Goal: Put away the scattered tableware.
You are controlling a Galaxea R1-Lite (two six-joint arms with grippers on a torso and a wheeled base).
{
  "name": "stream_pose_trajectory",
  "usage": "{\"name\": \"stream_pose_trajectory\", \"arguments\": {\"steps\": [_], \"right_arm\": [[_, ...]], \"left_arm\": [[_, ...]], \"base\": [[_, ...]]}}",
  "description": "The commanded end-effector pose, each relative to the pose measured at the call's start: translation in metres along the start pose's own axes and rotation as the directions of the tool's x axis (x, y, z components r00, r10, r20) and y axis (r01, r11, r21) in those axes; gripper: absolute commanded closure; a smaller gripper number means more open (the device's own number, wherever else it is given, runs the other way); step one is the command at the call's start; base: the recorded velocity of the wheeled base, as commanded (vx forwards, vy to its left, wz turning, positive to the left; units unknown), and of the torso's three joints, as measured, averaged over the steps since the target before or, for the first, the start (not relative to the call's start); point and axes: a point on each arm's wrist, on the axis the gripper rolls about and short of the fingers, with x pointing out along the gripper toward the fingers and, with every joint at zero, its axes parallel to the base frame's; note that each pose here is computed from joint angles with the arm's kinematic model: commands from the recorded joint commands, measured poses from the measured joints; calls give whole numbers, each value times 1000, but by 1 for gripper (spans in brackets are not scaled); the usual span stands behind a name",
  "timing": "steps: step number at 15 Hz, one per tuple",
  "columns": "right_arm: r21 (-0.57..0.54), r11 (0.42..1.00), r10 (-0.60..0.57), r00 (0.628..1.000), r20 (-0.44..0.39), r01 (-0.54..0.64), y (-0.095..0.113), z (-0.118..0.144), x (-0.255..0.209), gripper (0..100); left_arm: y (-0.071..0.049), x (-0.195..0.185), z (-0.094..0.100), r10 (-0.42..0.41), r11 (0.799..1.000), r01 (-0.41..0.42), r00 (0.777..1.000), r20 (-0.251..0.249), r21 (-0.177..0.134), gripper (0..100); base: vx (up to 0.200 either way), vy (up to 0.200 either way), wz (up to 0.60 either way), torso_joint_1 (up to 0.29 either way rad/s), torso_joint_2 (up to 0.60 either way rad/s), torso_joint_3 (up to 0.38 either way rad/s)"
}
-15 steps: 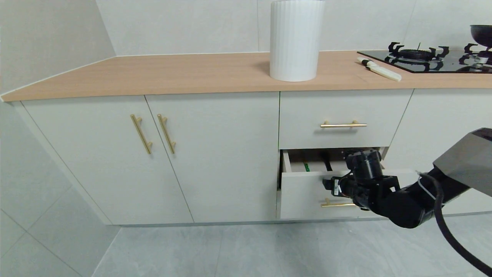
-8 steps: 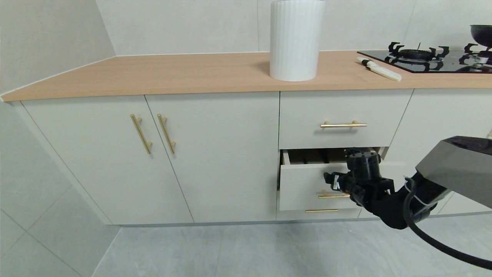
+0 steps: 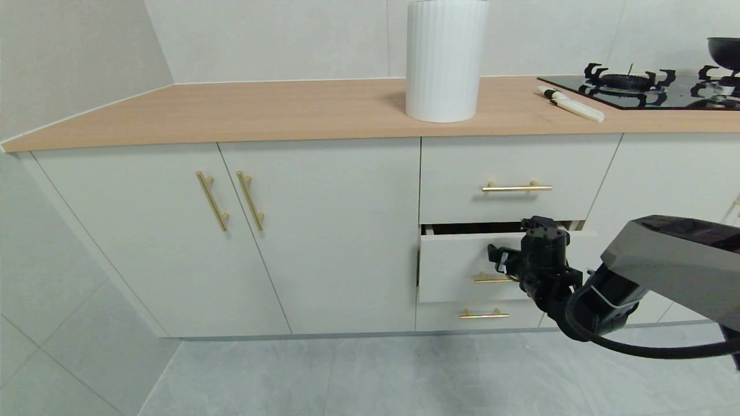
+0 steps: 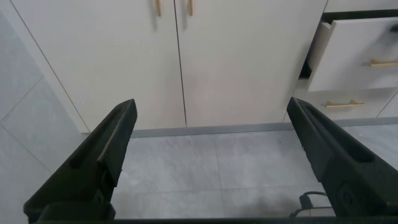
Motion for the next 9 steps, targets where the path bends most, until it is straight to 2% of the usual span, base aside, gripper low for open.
{"name": "stream_pose_trajectory", "arguments": {"steps": [1, 7, 9], "right_arm": [[-10, 1000, -9, 1000, -20, 9, -3, -11, 6, 0], [14, 998, -56, 998, 18, 55, -9, -15, 28, 0], [30, 998, -51, 997, 60, 49, -10, -16, 33, 0]], "left_arm": [[0, 0, 0, 0, 1000, 0, 1000, 0, 0, 0], [0, 0, 0, 0, 1000, 0, 1000, 0, 0, 0], [0, 0, 0, 0, 1000, 0, 1000, 0, 0, 0]], "base": [[0, 0, 0, 0, 0, 0], [0, 0, 0, 0, 0, 0], [0, 0, 0, 0, 0, 0]]}}
